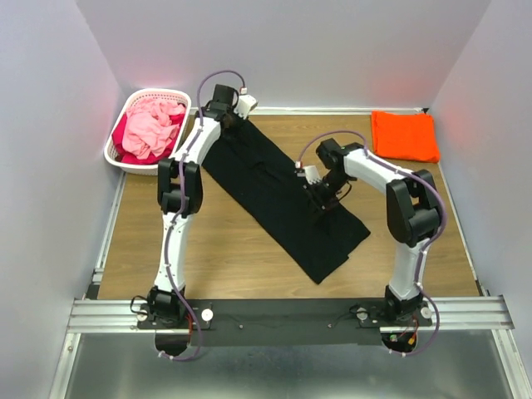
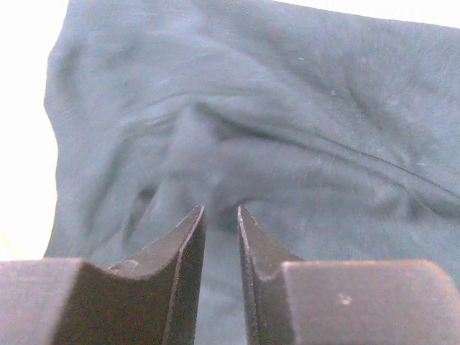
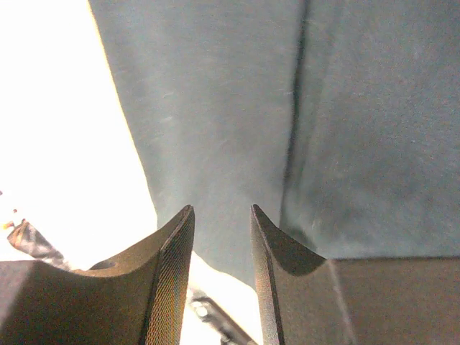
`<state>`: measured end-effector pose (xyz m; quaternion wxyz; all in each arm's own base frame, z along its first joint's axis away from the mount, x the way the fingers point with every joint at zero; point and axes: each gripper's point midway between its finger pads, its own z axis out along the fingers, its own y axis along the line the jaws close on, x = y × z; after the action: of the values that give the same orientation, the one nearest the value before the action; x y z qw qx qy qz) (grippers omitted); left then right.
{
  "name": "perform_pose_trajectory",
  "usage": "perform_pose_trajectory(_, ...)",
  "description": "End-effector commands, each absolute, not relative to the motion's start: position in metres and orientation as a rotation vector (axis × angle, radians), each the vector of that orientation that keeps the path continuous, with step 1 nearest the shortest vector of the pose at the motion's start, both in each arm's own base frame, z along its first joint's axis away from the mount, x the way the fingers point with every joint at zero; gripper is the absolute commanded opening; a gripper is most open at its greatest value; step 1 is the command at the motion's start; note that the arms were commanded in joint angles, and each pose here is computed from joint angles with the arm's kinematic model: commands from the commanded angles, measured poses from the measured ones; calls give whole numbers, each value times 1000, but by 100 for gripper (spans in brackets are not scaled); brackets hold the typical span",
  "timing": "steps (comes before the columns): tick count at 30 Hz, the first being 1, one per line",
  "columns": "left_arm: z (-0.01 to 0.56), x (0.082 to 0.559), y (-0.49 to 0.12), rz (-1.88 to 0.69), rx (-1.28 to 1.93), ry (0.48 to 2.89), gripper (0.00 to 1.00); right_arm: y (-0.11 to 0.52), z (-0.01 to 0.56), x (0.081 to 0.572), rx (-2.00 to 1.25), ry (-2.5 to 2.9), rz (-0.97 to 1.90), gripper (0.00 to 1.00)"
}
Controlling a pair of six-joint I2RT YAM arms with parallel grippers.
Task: Fold and stack the t-shirts
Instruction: Fold the tshirt
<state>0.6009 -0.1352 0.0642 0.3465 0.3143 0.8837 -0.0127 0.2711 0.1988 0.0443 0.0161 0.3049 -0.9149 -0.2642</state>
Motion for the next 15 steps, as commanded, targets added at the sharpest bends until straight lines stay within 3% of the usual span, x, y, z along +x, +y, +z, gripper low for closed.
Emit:
perform_pose_trajectory(1,157,602,-146,-75,790,2107,38,211,106,290,964,-2891,-1028,45)
perform_pose_trajectory(2,198,593,-147,-84,769,2032,44,204,107,303,994,-2944,-952,45)
perform_pose_trajectory(4,213,570,-151,-137,760,2004,46,193,96,312,1053,-2963,-844,45)
perform_pose_trajectory(15,152,505,-145,-251,687,2207,38,168,25,314,1077,-2900,-593,38)
